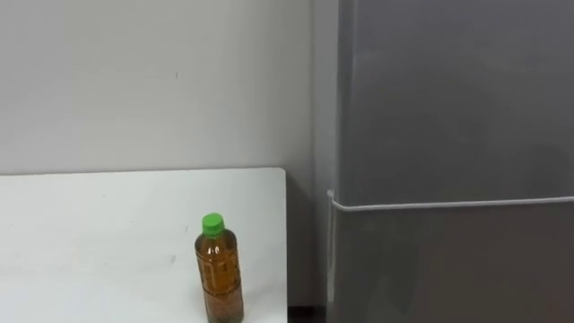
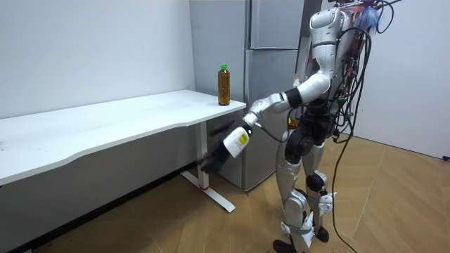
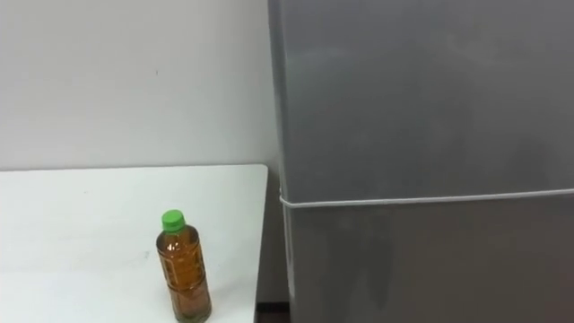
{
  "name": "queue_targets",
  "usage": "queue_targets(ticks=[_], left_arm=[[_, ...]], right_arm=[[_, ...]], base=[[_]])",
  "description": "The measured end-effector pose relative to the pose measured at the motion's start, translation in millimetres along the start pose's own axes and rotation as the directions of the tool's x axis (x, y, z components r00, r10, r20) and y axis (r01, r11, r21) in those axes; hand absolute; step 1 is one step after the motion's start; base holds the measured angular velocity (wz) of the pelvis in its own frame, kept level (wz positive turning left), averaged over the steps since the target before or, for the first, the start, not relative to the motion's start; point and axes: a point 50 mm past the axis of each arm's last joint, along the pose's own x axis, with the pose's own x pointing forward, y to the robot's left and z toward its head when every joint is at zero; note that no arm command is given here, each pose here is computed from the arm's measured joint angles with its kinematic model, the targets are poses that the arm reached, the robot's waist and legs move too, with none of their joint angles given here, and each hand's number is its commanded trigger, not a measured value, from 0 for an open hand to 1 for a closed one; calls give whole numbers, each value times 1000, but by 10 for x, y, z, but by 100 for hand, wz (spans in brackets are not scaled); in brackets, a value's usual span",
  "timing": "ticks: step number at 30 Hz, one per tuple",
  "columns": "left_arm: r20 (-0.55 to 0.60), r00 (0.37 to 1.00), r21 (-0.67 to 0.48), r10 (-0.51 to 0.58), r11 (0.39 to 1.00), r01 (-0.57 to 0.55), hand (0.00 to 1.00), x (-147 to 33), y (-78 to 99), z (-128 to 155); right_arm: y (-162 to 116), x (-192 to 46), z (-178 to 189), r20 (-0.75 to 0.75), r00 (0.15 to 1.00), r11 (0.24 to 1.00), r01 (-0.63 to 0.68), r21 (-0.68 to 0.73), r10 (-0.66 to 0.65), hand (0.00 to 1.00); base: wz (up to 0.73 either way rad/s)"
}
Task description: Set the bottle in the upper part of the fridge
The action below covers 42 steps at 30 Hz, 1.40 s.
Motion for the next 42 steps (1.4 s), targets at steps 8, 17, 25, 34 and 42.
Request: queue_targets(ticks=[8,17,25,34,42], left_arm=[[371,919,-123,-132,974,189,0,-402,-393,873],[660,728,-161,-187,911,380,0,-928,-550,1462],[786,575,-114,-226,862,495,0,-1204,-692,1696],[852,424,-57,-307,751,657,0,-1514,-838,1866],[831,295,78,-471,624,778,0,-1720,-1086,1801]], right_arm=[[-1,-3,-1,12,1000,1000,3,-15,-3,0],[9,-3,-18,17,1000,1000,8,-5,-8,0],[-3,-8,-20,31,999,1000,10,-5,-10,0],[-6,-12,-12,38,999,1000,-7,-15,8,0],[39,-2,53,57,997,998,-50,-35,52,0]], base=[[-1],[8],[0],[0],[0]])
